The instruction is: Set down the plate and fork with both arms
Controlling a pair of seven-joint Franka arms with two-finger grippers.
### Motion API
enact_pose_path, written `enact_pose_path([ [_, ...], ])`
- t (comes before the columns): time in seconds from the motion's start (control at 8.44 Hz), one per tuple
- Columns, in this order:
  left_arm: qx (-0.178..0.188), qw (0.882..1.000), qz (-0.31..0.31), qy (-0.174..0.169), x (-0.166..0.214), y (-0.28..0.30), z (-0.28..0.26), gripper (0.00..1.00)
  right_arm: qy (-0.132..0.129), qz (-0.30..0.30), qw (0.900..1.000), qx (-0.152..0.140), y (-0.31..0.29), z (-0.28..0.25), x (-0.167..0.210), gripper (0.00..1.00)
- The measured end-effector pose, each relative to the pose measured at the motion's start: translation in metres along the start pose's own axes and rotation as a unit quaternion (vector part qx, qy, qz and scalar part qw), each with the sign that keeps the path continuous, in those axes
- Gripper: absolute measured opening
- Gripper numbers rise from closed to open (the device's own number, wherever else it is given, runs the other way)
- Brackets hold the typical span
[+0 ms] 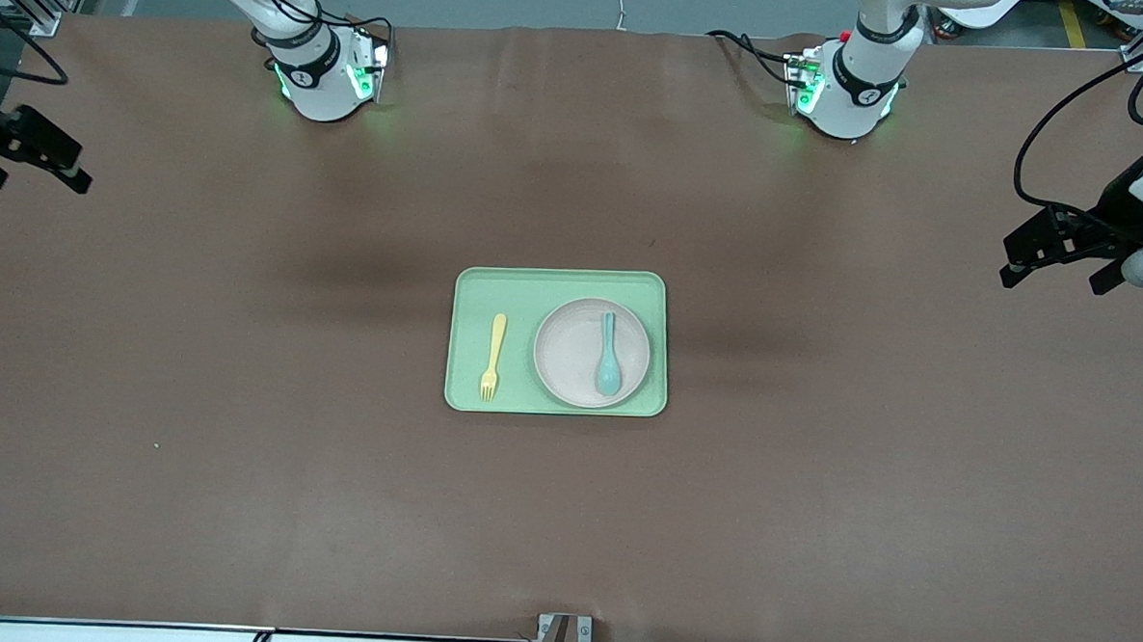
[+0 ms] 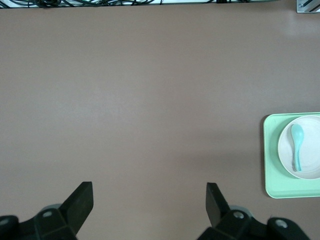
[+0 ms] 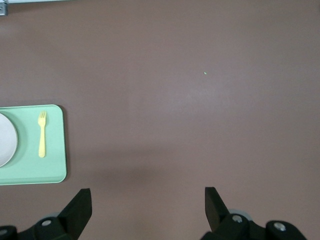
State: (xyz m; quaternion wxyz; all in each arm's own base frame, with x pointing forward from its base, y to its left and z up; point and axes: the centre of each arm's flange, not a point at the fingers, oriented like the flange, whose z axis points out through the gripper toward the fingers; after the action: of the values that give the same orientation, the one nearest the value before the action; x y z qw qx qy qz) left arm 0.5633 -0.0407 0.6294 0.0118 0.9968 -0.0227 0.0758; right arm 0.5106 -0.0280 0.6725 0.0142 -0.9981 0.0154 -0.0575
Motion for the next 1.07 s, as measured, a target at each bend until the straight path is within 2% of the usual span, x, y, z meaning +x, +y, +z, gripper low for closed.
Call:
enact_pose_path([
  [0.24,0.000,1.000,0.000,0.000,0.000,0.000,0.000,1.00,-0.012,-0.008,1.000,-0.001,-0.008,-0.011,0.009,1.00],
  [0.71,0.000,1.000,0.000,0.000,0.000,0.000,0.000,1.00,-0.035,-0.013,0.999,0.000,-0.012,-0.001,0.017,1.00],
  [1.07,0.000,1.000,0.000,0.000,0.000,0.000,0.000,1.00,-0.041,-0.014,0.999,0.000,-0.013,0.004,0.019,1.00],
])
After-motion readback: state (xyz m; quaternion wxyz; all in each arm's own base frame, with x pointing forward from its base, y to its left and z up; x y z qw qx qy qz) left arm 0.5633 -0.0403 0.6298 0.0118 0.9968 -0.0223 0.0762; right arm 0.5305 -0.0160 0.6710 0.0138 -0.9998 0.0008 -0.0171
